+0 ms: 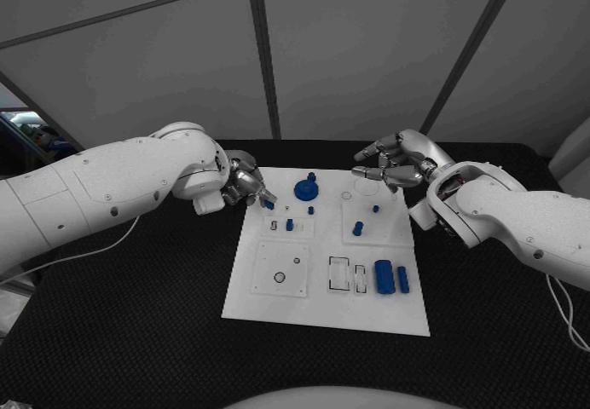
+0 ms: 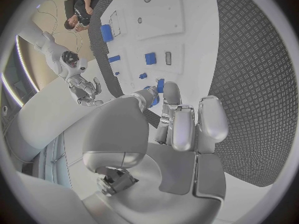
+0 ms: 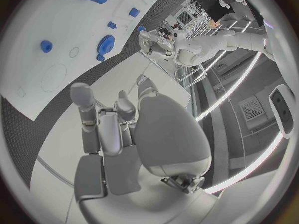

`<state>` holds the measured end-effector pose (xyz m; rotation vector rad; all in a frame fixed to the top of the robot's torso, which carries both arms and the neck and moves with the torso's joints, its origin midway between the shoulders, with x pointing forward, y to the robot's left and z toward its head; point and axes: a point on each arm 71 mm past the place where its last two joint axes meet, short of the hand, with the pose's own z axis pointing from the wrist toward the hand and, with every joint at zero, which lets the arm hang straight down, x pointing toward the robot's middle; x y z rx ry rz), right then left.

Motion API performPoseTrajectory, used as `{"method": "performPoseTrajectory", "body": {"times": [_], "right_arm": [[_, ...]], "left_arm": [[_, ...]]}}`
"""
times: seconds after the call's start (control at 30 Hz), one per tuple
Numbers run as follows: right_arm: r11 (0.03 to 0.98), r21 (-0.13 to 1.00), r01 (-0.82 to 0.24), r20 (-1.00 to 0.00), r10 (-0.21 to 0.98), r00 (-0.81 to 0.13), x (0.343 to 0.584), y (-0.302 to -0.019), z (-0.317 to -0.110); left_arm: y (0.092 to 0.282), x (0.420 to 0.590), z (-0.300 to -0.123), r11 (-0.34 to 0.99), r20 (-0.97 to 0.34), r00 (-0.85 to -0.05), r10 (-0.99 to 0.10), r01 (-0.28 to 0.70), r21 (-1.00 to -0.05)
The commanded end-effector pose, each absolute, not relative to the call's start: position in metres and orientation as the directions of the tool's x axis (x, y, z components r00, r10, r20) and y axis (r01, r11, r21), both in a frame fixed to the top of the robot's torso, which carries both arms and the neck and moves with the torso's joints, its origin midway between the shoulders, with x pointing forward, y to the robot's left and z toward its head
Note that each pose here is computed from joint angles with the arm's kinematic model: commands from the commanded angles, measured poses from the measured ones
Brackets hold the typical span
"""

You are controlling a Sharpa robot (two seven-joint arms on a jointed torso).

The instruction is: Assemble the parts on the task board

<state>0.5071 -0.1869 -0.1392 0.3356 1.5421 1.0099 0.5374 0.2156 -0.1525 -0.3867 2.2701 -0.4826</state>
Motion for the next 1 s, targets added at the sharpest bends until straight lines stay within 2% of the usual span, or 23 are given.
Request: {"method": "performPoseTrajectory", "body": {"times": [0.03, 0.4, 1.0], "right_arm": [[0.576, 0.747, -0.331, -0.659, 0.705, -0.260, 0.507, -0.186, -0.138], [0.576, 0.747, -0.332, -0.659, 0.705, -0.261, 0.507, -0.185, -0.138], [0.576, 0.747, -0.331, -0.659, 0.706, -0.260, 0.507, -0.185, -0.138]], "left_arm": [[0.212, 0.535, -0.154, 0.876, -0.653, -0.624, -0.430, -0.111, -0.470], [0.205, 0.528, -0.170, 0.904, -0.663, -0.651, -0.369, -0.085, -0.419], [0.201, 0.523, -0.179, 0.926, -0.641, -0.706, -0.300, -0.056, -0.373]]}}
